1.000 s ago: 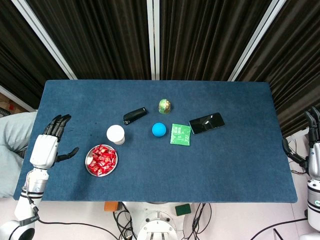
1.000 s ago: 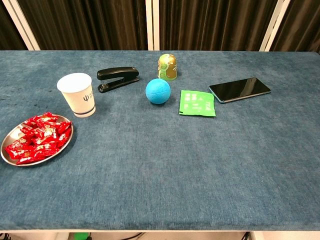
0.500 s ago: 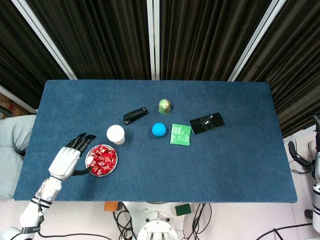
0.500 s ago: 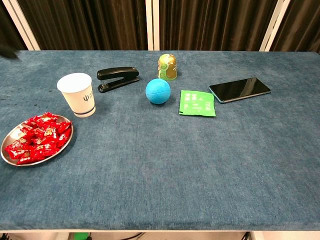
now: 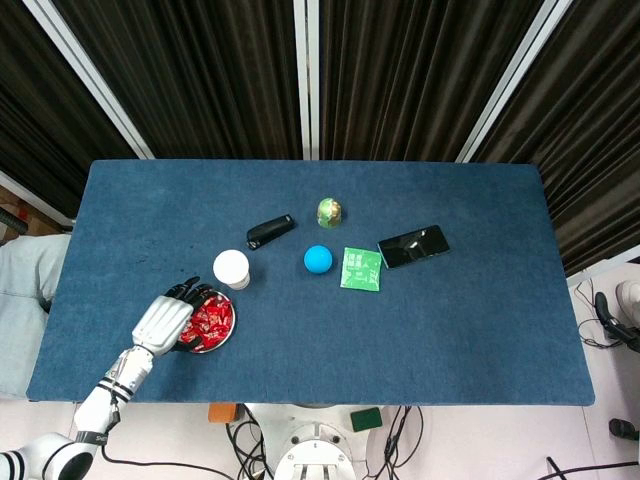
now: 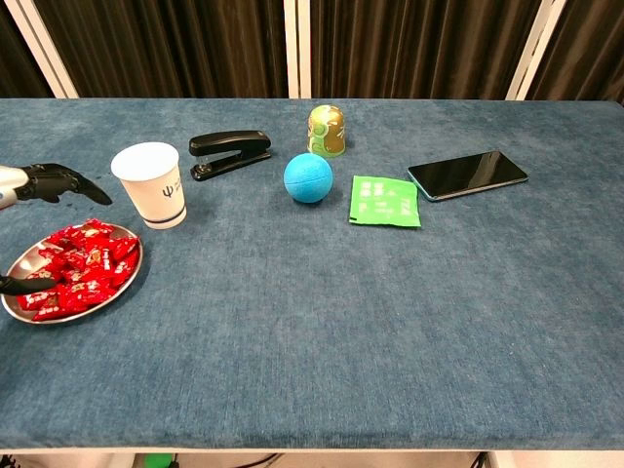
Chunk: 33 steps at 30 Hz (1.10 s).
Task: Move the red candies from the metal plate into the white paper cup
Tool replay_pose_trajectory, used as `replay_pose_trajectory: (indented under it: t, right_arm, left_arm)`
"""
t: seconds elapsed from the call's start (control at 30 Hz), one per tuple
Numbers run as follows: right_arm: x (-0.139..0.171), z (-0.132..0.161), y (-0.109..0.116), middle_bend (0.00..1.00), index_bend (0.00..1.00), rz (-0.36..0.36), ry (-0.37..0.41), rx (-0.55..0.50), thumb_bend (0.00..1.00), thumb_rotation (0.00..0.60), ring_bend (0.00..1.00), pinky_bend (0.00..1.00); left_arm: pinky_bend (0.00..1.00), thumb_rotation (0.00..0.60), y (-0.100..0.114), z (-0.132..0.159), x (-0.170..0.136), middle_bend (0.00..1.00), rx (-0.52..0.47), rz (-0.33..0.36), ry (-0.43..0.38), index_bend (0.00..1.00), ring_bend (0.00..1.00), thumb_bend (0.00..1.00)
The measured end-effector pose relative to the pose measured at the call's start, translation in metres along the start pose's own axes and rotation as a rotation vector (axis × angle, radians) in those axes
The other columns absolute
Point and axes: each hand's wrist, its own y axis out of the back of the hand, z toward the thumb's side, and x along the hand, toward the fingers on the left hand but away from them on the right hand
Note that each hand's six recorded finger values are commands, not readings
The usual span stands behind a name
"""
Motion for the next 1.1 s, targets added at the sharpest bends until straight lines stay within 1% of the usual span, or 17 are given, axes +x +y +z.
replay_pose_trajectory:
  t: [0.07,0.17,0.43,0.5,0.6,0.73,1.1]
  right_arm:
    - [0.001,0.0,0.0,0.0,0.0,0.0,0.001,0.001,0.34,0.6,0.0,0.0]
    - [0.0,0.0,0.001,0.0,0.0,-0.003,0.0,0.002,0.34,0.6,0.0,0.0]
    - [0.0,-0.001,-0.003,0.0,0.0,0.008,-0.006,0.003,0.34,0.6,0.0,0.0]
    - [0.0,-0.002,-0.003,0.0,0.0,0.007,-0.008,0.004,0.34,0.6,0.0,0.0]
    - [0.0,-0.003,-0.003,0.0,0.0,0.008,-0.013,0.006,0.34,0.6,0.0,0.0]
    - [0.0,-0.004,-0.004,0.0,0.0,0.007,-0.018,0.009,0.34,0.6,0.0,0.0]
    - [0.0,-0.005,-0.003,0.0,0.0,-0.009,-0.032,0.015,0.34,0.6,0.0,0.0]
  left_arm:
    - [0.19,0.6,-0.002,-0.001,0.003,0.17,0.027,-0.013,0.006,0.26,0.05,0.22]
    - [0.19,0.6,-0.006,0.001,0.008,0.18,0.053,-0.036,0.003,0.27,0.05,0.22]
    - [0.19,0.6,-0.008,0.003,0.018,0.19,0.081,-0.06,-0.002,0.27,0.05,0.24]
    - [0.18,0.6,-0.008,0.002,0.019,0.21,0.09,-0.067,0.003,0.27,0.05,0.24]
    - [0.18,0.6,-0.01,0.001,0.019,0.25,0.103,-0.08,0.011,0.27,0.04,0.25]
    - [0.19,0.6,-0.011,0.0,0.019,0.26,0.125,-0.084,0.016,0.27,0.04,0.25]
    - [0.19,0.6,-0.017,0.002,0.021,0.34,0.163,-0.09,0.007,0.38,0.04,0.26]
